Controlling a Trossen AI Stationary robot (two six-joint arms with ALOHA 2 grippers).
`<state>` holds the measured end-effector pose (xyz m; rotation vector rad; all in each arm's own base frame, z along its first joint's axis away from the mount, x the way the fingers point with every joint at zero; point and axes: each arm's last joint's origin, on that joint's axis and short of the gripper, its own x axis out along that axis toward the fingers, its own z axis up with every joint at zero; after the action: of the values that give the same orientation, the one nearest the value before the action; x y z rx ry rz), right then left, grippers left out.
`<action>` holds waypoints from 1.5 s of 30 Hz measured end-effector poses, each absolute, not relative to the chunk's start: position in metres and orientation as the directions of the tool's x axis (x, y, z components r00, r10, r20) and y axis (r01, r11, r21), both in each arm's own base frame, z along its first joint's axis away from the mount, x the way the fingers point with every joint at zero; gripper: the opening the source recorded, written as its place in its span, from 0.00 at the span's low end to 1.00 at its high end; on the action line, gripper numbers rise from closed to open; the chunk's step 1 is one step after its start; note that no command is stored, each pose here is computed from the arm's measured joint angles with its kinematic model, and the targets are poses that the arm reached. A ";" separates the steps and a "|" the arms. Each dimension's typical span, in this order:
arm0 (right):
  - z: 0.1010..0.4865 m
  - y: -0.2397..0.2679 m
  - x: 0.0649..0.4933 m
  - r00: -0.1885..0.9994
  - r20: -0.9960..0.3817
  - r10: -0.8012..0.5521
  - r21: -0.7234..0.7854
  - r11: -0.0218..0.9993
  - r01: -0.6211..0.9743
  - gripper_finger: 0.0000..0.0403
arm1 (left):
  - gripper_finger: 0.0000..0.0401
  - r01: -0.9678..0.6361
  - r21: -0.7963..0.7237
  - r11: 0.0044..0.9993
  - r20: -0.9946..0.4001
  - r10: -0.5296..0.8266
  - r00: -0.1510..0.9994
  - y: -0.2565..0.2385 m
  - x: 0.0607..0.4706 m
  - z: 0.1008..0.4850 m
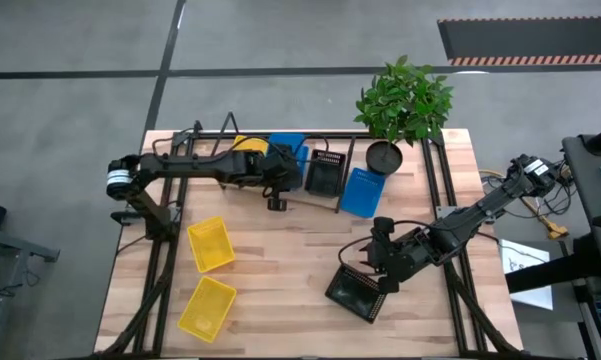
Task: Stack baskets on shelf by color
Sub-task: Stack the bottom blue basket on top of the other blue basket on the shelf, then stack the top yellow basket on top of the other yellow basket on the shelf
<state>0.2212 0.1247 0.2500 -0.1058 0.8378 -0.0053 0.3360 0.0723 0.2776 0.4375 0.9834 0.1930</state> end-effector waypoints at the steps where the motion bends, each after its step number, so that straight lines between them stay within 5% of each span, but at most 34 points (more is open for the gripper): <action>1: 0.250 0.125 0.221 0.671 -0.740 -0.045 -0.094 0.995 -0.037 0.33 | 0.00 0.041 0.437 0.899 -0.763 0.346 0.546 0.072 0.336 0.277; 28: 0.251 0.125 0.222 0.678 -0.734 -0.041 -0.090 0.995 -0.037 0.33 | 0.00 0.066 0.421 0.905 -0.781 0.325 0.534 0.073 0.334 0.271; 45: 0.252 0.126 0.223 0.689 -0.724 -0.034 -0.080 0.996 -0.035 0.34 | 0.16 0.076 0.417 0.906 -0.780 0.314 0.541 0.067 0.332 0.275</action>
<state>0.2232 0.1260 0.2519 -0.0904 0.8114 0.0009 0.3320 0.0668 0.2748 0.4331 0.9967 0.1466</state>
